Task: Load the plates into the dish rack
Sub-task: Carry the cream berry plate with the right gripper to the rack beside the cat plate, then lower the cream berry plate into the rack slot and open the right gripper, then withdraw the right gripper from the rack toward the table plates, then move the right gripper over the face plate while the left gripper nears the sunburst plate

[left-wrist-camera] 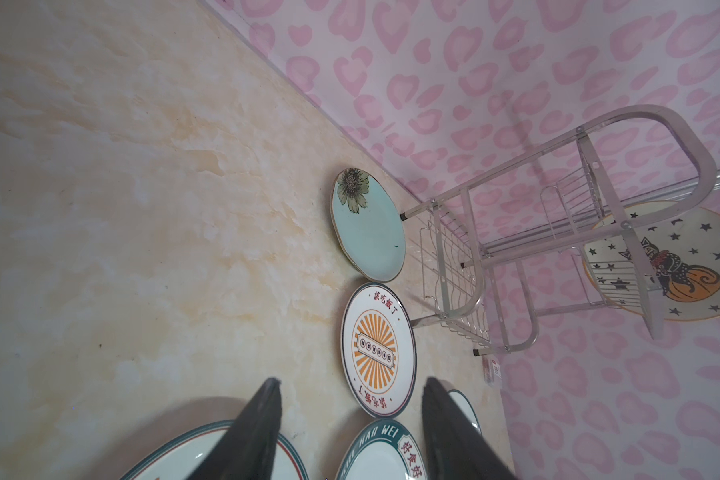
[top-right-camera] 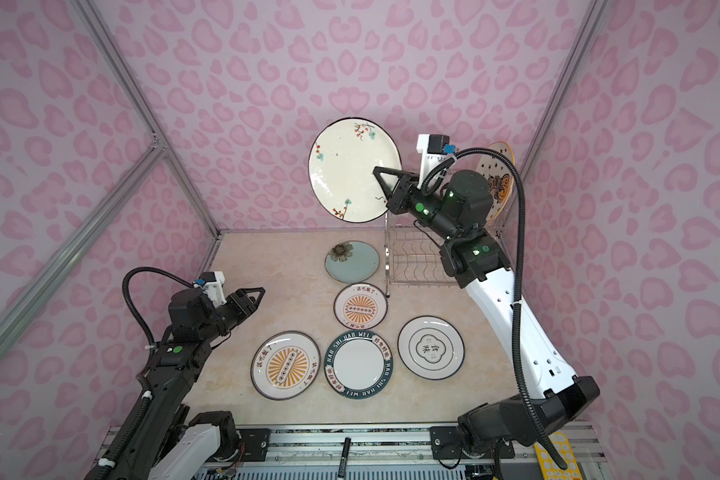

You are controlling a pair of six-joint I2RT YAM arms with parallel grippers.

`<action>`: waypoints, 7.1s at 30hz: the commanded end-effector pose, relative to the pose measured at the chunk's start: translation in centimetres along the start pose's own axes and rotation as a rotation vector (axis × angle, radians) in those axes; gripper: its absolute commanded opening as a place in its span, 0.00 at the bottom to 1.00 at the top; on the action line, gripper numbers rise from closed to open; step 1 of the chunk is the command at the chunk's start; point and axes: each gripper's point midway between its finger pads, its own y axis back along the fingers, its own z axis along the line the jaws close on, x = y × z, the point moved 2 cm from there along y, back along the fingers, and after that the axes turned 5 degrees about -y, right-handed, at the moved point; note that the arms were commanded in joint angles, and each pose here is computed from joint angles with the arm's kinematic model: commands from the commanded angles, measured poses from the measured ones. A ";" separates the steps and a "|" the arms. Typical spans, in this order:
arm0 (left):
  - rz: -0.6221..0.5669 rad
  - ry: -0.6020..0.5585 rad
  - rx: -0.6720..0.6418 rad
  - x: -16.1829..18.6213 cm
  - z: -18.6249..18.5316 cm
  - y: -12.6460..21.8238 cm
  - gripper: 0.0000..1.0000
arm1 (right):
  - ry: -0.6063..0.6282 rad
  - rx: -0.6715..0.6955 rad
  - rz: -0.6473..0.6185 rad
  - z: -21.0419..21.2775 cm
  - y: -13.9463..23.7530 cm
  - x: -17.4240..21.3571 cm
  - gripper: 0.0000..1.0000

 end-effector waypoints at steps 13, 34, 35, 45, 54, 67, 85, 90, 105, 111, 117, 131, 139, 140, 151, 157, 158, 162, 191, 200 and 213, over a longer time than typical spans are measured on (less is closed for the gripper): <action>0.047 -0.032 -0.005 0.8 0.8 -1.0 0.57 | 0.336 0.452 -0.200 -8.4 4.9 -11.5 0.00; 0.071 -0.026 -0.011 1.5 1.6 -2.0 0.57 | 0.748 1.103 -0.046 -22.7 5.7 -10.5 0.00; 0.073 -0.025 -0.012 1.5 1.7 -2.0 0.57 | 0.753 1.112 -0.032 -23.1 5.6 -10.3 0.00; 0.078 -0.025 -0.012 1.5 1.6 -2.1 0.57 | 0.755 1.162 0.024 -25.7 6.1 -9.2 0.00; 0.087 -0.020 -0.018 1.6 1.8 -2.2 0.57 | 0.699 1.135 0.046 -27.1 6.3 -8.2 0.00; 0.085 -0.020 -0.008 1.2 1.4 -2.3 0.57 | 0.650 1.126 0.066 -28.3 6.4 -6.8 0.00; 0.077 -0.021 0.004 0.9 1.0 -2.1 0.57 | 0.606 1.084 0.128 -28.1 7.2 -6.4 0.00; 0.079 -0.021 0.003 0.9 0.9 -2.0 0.57 | 0.598 1.091 0.138 -28.6 7.2 -6.2 0.00; 0.078 -0.019 -0.004 1.0 1.1 -2.0 0.57 | 0.569 1.087 0.153 -29.2 7.5 -6.3 0.07; 0.083 -0.016 -0.005 1.1 1.2 -2.0 0.57 | 0.566 1.082 0.142 -29.0 7.5 -6.4 0.29; 0.073 -0.010 0.002 1.4 1.2 -1.8 0.57 | 0.575 1.089 0.124 -28.5 8.0 -7.2 0.36; 0.075 -0.009 -0.007 1.6 1.4 -1.8 0.57 | 0.578 1.102 0.071 -27.6 8.7 -8.6 0.46; 0.074 -0.009 -0.009 1.4 1.4 -2.0 0.57 | 0.592 1.071 0.011 -24.8 9.6 -10.2 0.73; 0.074 -0.008 -0.010 1.4 1.4 -2.0 0.57 | 0.594 1.069 0.000 -24.3 9.8 -10.5 0.75; 0.067 -0.033 -0.028 1.2 1.6 -1.9 0.57 | 0.560 0.996 -0.107 -18.8 12.5 -11.0 0.92; 0.075 -0.043 -0.023 0.9 1.2 -1.9 0.58 | 0.448 0.923 -0.157 -17.3 15.4 -6.8 0.96; 0.074 -0.045 -0.024 0.7 1.1 -1.9 0.58 | 0.417 0.906 -0.159 -17.3 16.0 -5.6 0.96; 0.056 -0.085 -0.038 -0.6 0.5 -1.8 0.58 | 0.262 0.849 -0.183 -17.6 18.3 -0.1 0.96; 0.069 -0.070 -0.153 3.1 1.0 -1.6 0.56 | -0.055 0.666 0.278 -20.4 16.1 30.0 0.96; 0.199 -0.048 -0.251 7.3 3.8 -0.5 0.56 | -0.078 0.642 0.313 -20.9 14.5 31.7 0.97; 0.434 -0.068 -0.115 11.2 0.5 -7.2 0.56 | -0.131 0.612 0.354 -21.1 13.5 33.2 0.96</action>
